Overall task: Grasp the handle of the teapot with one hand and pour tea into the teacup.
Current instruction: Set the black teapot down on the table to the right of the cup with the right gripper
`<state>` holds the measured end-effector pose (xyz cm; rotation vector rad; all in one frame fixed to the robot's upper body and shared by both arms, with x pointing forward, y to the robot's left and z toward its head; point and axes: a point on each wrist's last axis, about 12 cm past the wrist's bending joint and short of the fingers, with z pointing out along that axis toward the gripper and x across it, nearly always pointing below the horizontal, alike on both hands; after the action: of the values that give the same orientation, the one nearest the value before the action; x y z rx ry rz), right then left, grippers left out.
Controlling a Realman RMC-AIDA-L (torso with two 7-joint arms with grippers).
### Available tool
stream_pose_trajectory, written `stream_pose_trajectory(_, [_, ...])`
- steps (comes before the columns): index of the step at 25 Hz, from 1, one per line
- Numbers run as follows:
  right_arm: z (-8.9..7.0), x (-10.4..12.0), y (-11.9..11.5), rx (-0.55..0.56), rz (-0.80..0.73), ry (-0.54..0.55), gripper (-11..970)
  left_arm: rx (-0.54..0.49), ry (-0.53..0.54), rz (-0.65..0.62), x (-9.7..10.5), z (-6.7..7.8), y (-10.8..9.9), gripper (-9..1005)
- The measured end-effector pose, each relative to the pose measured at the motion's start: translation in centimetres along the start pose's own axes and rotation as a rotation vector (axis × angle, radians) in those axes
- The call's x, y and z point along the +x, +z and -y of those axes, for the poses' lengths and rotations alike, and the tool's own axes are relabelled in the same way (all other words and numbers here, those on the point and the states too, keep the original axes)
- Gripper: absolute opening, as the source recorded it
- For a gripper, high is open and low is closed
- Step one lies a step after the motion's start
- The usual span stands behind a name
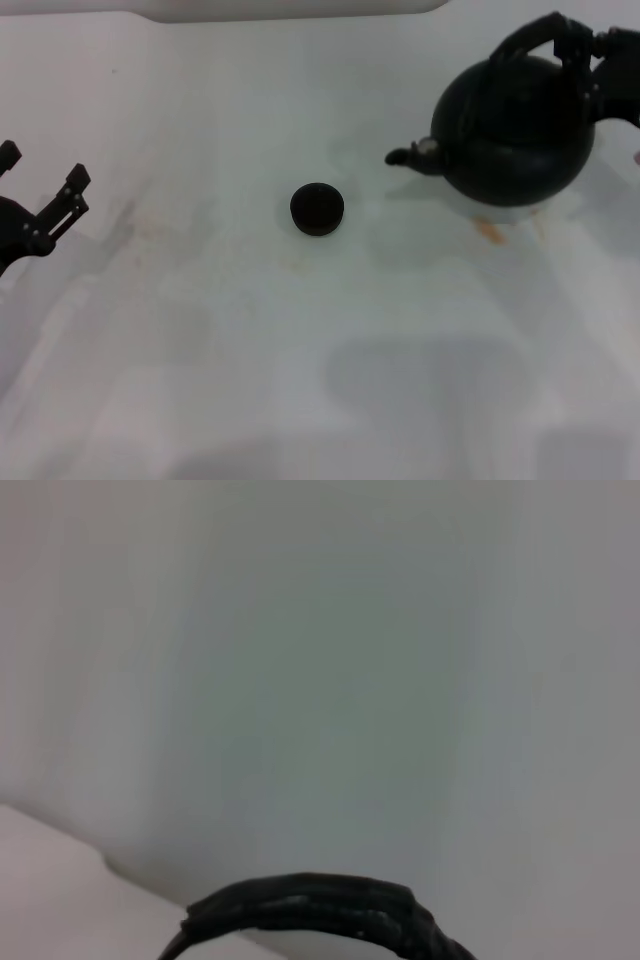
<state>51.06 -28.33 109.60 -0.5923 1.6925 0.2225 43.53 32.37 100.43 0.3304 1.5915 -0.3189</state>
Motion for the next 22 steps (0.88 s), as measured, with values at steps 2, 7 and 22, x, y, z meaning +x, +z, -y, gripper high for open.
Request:
stream_pose_trajectory(2, [0.0,0.6,-0.2,-0.012,-0.008,0.009,112,0.004,0.002,0.001,0.0,0.0,0.1,862])
stream_pose_trajectory(7, [0.1,1.6,-0.4,-0.023,-0.026,0.004,112,0.013,0.006,0.003,-0.2,0.0,0.6,862])
stream_pose_trajectory(22, [0.7,3.5,-0.7,-0.073,0.027,0.027,112,0.019,0.008,0.003,-0.2,0.1,0.7,862])
